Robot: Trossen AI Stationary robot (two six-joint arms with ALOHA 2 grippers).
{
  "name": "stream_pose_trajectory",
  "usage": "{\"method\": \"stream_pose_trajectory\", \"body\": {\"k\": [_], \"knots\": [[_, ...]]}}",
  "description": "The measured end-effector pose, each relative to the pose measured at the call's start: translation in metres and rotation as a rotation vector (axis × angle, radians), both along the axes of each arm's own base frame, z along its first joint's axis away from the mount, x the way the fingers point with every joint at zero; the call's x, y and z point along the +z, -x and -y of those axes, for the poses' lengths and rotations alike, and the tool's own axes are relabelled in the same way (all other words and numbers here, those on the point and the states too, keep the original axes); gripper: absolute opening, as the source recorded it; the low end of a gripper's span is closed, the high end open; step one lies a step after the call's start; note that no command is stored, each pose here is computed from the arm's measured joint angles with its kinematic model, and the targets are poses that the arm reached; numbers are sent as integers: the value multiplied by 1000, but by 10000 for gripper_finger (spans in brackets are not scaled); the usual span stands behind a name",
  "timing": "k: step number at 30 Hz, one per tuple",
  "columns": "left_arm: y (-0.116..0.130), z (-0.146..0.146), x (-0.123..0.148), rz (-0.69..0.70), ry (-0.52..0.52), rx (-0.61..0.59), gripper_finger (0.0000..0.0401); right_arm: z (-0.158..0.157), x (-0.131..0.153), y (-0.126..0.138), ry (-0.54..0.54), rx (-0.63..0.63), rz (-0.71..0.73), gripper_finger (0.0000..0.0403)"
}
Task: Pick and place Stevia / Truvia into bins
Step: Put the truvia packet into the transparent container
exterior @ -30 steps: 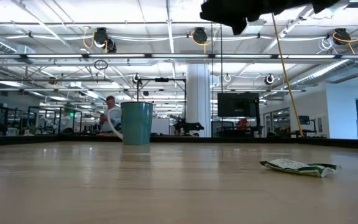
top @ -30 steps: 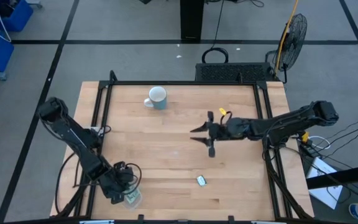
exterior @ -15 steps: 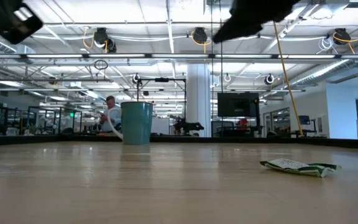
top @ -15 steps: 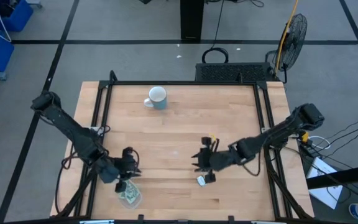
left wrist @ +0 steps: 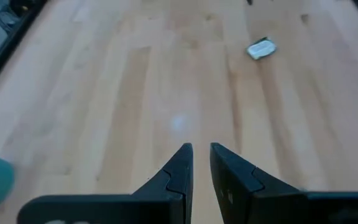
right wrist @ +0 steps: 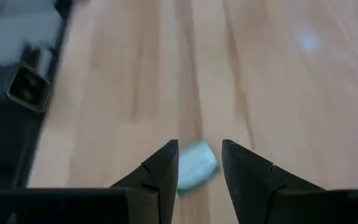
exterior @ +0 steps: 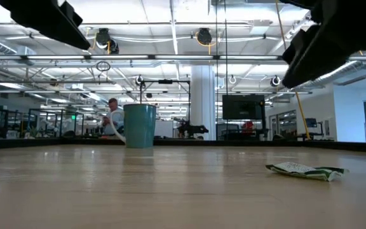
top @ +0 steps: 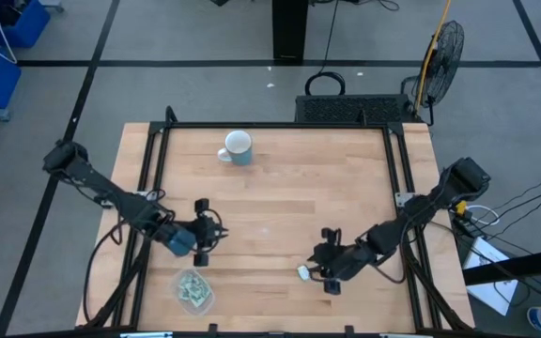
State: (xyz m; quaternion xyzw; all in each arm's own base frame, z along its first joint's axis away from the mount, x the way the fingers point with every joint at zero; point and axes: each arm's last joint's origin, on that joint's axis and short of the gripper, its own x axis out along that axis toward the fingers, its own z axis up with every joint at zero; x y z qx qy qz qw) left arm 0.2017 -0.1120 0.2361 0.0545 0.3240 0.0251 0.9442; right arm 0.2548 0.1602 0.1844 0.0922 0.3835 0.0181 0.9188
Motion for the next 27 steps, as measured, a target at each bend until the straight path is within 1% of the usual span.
{"method": "stream_pose_trajectory", "body": {"k": [4, 7, 12, 18, 20, 24, 27], "knots": [[-5, -9, 0, -10, -19, 5, 61, 4, -26, 11, -6, 29, 152, 116], [-8, -15, 0, -13, -36, 18, 60, 8, -40, 16, -37, 19, 205, 120], [-11, -23, 0, -19, -54, 39, 61, 10, -62, 15, -2, 13, 148, 140], [-14, -30, 0, -19, -51, 76, 60, 10, -80, 6, -34, 37, 144, 167], [-15, -32, 0, -19, -50, 83, 61, 10, -85, 6, -25, 37, 131, 173], [-16, -34, 0, -19, -49, 90, 61, 10, -97, 5, 0, 34, 105, 174], [-16, -34, 0, -19, -48, 90, 60, 10, -103, 5, 9, 35, 86, 162]]}}
